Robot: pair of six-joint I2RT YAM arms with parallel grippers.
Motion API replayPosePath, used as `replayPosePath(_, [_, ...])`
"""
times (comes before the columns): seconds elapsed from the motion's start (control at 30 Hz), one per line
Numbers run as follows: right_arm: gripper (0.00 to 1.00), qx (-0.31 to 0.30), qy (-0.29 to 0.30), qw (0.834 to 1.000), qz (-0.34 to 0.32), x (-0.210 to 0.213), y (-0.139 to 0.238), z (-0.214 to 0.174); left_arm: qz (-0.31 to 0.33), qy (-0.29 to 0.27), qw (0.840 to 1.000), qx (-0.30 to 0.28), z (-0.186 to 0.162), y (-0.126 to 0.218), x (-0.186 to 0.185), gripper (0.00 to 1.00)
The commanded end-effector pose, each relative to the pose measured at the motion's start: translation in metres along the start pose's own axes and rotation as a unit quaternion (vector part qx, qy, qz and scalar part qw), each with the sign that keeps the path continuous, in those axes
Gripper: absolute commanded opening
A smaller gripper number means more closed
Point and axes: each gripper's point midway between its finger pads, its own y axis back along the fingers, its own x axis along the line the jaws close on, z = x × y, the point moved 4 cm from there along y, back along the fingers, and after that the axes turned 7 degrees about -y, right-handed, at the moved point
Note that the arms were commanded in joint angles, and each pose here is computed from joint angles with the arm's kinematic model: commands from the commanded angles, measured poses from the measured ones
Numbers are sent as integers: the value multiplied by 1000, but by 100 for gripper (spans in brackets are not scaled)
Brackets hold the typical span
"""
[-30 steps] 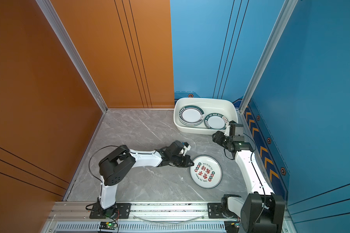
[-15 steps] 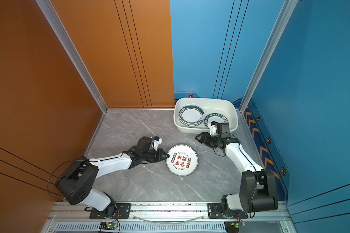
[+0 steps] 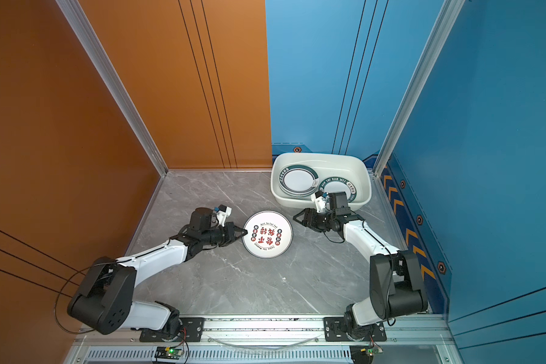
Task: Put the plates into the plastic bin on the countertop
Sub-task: 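Grip the printed plate's edge with the right gripper while the left steadies it, then carry the printed plate into the bin with the right gripper while the left withdraws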
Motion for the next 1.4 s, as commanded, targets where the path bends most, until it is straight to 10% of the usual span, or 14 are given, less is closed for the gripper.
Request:
replayPosePath(0.0, [62, 17, 19, 999, 44, 14, -7, -5, -39, -15, 999, -4, 12, 2, -17, 0])
replayPosePath(0.4, [55, 58, 25, 996, 58, 21, -24, -18, -49, -19, 999, -13, 28, 3, -28, 0])
replayPosePath(0.87, [17, 91, 22, 991, 94, 37, -40, -32, -37, -20, 999, -17, 37, -5, -25, 0])
replayPosePath(1.37, [0, 51, 15, 995, 85, 54, -24, 8, -1, -49, 998, -34, 33, 10, -22, 74])
